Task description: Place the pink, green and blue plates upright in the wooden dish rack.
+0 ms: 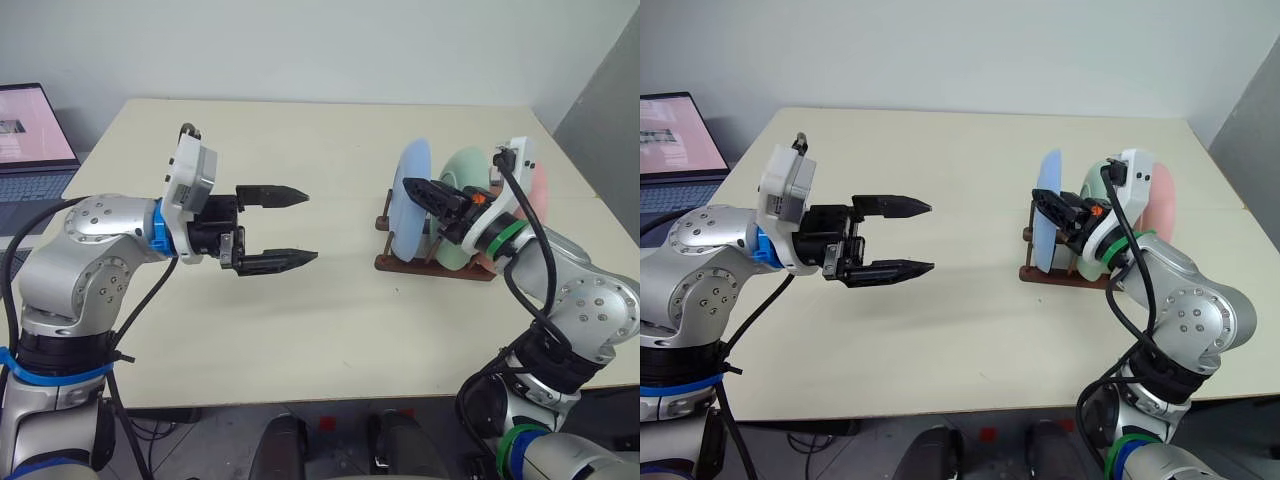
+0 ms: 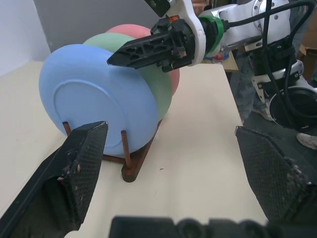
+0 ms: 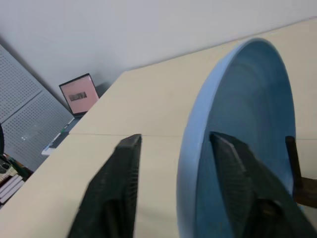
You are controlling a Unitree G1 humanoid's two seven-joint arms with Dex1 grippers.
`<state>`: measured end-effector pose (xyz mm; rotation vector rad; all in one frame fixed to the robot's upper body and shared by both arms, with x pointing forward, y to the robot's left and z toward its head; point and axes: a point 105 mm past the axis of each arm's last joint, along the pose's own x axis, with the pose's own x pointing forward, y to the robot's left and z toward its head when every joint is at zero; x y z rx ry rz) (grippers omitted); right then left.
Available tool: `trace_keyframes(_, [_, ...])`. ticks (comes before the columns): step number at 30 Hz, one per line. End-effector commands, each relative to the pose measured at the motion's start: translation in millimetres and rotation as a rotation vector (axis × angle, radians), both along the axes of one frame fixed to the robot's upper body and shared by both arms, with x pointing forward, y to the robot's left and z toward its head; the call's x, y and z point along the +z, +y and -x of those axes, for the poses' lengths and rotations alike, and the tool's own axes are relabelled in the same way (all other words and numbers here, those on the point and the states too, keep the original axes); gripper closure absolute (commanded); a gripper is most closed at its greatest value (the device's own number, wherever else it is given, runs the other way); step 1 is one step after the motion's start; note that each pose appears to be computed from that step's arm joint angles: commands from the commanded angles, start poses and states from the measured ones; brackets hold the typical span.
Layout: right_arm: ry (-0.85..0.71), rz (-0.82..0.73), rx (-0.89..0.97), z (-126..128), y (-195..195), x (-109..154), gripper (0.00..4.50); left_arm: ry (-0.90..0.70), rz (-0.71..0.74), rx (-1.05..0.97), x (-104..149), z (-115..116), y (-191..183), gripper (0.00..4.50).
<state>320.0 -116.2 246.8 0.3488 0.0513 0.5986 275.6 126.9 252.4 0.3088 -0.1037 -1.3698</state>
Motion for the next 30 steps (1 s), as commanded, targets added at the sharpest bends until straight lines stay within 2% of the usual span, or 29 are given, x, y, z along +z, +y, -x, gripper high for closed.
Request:
trace_keyframes(1, [-0.163, 0.045, 0.008, 7.3, 2.5, 37.4, 0.87, -0.044, -0.016, -0.003, 3.5, 2.5, -1.9, 0.0])
trace_keyframes(3, [-0.212, 0.094, -0.008, 7.8, -1.2, 49.3, 0.18, -0.041, -0.025, 0.005, 1.6, 0.7, -1.8, 0.0])
trace_keyframes(4, [-0.239, 0.127, -0.01, 9.1, -4.3, 55.9, 0.02, -0.045, -0.028, 0.016, 0.9, -1.1, -1.6, 0.0])
trace_keyframes(6, [-0.275, 0.196, -0.009, 11.5, -10.6, 63.3, 0.02, -0.048, -0.037, 0.036, -0.6, -4.1, -0.8, 0.0])
trace_keyframes(9, [-0.334, 0.411, 0.055, 27.1, -31.6, 66.0, 0.02, -0.081, -0.079, 0.104, -3.7, -11.8, 6.0, 0.0])
trace_keyframes(13, [-0.359, 0.702, 0.138, 47.0, -66.1, 63.5, 0.02, -0.099, -0.231, 0.222, -17.2, -21.4, 23.7, 0.0])
trace_keyframes(18, [-0.289, 0.86, 0.249, 70.0, -101.4, 67.2, 0.02, -0.058, -0.34, 0.282, -29.2, -14.4, 48.5, 0.0])
trace_keyframes(23, [-0.13, 1.109, 0.299, 80.1, -151.3, 49.2, 0.02, -0.028, -0.409, 0.356, -35.7, -7.7, 70.8, 0.0])
trace_keyframes(30, [-0.071, 1.165, 0.326, 77.8, -172.8, 37.0, 0.02, 0.021, -0.395, 0.365, -46.2, 4.6, 79.3, 0.0])
